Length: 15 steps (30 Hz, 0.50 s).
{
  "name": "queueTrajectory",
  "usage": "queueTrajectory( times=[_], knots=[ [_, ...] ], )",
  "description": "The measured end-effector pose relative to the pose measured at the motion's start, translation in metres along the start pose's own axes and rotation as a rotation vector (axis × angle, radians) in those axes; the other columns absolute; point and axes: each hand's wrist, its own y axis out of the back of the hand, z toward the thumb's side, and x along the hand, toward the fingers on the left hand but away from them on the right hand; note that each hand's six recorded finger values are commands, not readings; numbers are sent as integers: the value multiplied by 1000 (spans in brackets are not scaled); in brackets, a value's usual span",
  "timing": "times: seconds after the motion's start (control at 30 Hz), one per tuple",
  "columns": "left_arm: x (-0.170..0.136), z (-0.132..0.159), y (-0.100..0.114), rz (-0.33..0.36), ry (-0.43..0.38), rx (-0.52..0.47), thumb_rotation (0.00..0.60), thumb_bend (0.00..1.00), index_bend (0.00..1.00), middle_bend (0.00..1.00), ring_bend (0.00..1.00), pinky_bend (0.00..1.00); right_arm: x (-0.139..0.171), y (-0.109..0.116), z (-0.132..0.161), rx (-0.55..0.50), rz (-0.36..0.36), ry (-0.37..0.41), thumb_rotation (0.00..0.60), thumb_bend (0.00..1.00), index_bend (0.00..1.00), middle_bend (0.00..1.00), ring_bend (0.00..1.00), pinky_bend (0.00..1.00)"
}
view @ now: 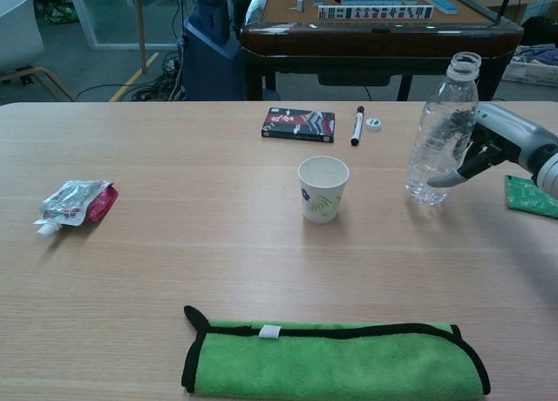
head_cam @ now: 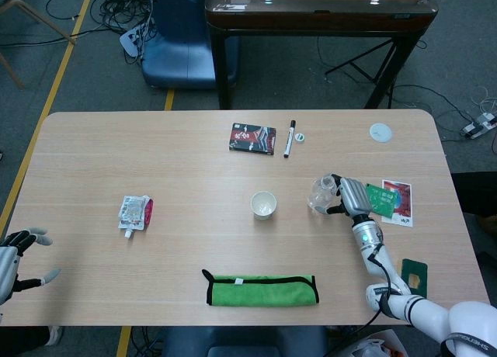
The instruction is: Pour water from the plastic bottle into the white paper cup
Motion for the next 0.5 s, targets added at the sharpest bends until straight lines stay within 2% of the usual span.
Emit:
queueTrajectory(
  times=[0.2, 0.3, 0.37, 0.5],
  knots=[
    [0, 0, 0, 0, 2, -1, 600, 85, 427, 305, 285, 459, -1, -7, -10, -20, 41, -26, 600, 0, 564, 485, 399, 520],
    [0, 0, 0, 0, 1, -1, 600, 85, 427, 305, 285, 459, 0, -10, -12, -20, 63, -28, 600, 0, 461, 400, 322, 514],
    [0, 0, 0, -1, 0, 0, 600, 85, 427, 305, 285, 459, 0, -9, -13, -17, 77, -28, 600, 0, 365, 336, 270, 476],
    [0, 1, -1, -2, -3, 0, 600, 85, 427, 305, 285, 459, 2, -7, -13, -11, 90, -23, 600, 0, 247, 243, 208, 417]
  ],
)
